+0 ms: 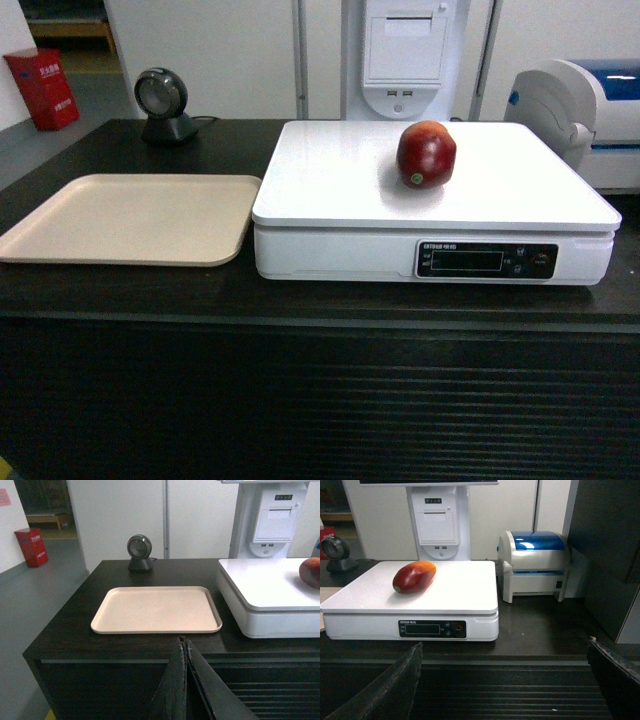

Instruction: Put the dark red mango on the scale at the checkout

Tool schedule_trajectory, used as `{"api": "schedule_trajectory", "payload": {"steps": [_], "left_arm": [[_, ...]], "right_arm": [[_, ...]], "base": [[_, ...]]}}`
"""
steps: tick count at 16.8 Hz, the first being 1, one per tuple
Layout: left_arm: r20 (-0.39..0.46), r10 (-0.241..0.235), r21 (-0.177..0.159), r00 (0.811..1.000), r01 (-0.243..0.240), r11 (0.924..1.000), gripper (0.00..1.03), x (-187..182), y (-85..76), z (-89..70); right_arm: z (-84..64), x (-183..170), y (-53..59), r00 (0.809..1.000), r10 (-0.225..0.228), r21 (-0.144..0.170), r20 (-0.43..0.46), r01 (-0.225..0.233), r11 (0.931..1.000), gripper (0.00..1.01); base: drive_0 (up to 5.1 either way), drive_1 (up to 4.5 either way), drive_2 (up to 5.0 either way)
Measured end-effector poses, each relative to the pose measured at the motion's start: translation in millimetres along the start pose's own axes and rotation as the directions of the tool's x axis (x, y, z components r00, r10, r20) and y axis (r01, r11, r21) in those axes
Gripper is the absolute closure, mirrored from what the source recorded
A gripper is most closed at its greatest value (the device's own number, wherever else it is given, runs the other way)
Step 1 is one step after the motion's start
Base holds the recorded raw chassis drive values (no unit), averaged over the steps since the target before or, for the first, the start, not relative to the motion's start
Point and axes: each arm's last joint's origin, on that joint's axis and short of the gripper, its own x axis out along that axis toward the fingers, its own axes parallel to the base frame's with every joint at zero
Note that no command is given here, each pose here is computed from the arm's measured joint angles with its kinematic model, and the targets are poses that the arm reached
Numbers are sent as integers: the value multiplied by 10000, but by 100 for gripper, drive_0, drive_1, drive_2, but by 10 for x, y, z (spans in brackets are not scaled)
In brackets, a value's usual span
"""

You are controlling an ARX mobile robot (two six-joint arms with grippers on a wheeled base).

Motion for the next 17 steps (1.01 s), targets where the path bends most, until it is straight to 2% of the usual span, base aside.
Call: {"api": "schedule_trajectory", "payload": {"steps": [1,3,10,11,12,17], "left_arm": [[4,0,0,10000,0,10000,101,0,0,0],[4,0,-4,10000,0,10000,89,0,0,0],[4,0,-4,10000,0,10000,10,0,0,0],[4,0,4,10000,0,10000,3,0,0,0],[4,0,0,10000,0,10000,6,0,0,0],[4,0,0,10000,0,10000,5,0,0,0]], "right_arm": [[0,0,0,10000,-4,0,0,4,10000,3],[0,0,0,10000,-4,0,4,4,10000,3],[0,0,0,10000,0,0,4,0,10000,3],[0,0,0,10000,-4,0,4,4,10000,3],[0,0,0,10000,-4,0,4,4,10000,3],[0,0,0,10000,-4,-4,4,4,10000,3]], "base": [[0,0,0],[0,0,0],[0,0,0],[0,0,0],[0,0,0],[0,0,0]]}}
